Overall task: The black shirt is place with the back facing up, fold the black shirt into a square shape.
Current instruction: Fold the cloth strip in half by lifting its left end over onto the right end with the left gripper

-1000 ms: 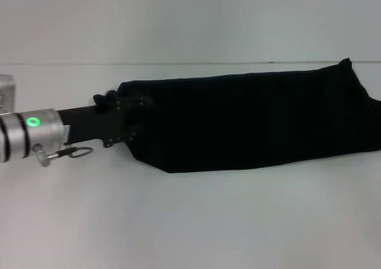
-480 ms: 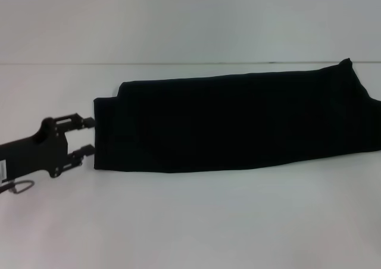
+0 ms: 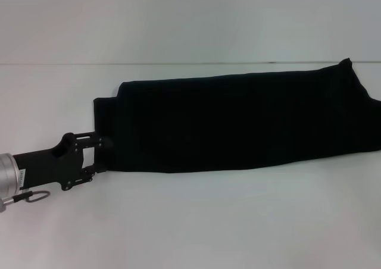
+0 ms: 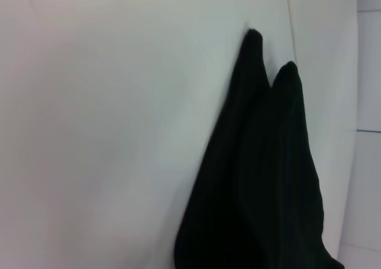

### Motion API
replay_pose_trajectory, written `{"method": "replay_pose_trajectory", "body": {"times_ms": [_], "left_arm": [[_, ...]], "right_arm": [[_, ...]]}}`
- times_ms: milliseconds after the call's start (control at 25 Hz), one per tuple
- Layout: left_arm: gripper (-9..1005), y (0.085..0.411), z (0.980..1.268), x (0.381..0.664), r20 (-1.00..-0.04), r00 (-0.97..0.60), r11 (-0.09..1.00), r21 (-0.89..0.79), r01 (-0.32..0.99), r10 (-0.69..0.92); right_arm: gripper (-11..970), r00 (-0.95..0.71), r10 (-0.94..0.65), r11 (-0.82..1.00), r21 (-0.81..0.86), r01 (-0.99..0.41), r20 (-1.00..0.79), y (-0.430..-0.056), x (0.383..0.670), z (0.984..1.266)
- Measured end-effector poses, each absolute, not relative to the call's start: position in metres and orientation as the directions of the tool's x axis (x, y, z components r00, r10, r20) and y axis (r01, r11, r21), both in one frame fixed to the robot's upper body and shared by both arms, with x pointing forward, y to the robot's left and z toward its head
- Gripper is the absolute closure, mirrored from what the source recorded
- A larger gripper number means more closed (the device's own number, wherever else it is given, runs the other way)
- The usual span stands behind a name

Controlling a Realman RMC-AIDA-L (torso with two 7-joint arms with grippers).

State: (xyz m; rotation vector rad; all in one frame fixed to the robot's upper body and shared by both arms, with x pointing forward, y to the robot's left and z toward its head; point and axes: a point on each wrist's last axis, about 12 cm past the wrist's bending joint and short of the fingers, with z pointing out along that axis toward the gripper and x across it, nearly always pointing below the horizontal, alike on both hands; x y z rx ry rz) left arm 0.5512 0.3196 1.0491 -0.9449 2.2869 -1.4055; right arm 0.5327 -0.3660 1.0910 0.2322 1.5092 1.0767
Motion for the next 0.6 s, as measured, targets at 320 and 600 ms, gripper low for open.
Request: {"method": "replay_pose_trajectory", "body": {"times_ms": [320, 600], "left_arm": [[395, 0.3208, 1.0454, 0.5494, 0.083, -0.739, 0.326, -0.860, -0.392, -0.668], [382, 0.3200, 1.0459, 0.5502, 0.072, -0.755, 0.352, -0.853, -0.385, -0.652]], "right_arm": [[276, -0.272, 0.681, 0.551, 0.720, -0.421, -0.680, -0.3667, 0.5329, 1.0914], [275, -0.273, 0.679, 0.552, 0.718, -0.423, -0.682, -0.3665, 0.5339, 1.0922]]}}
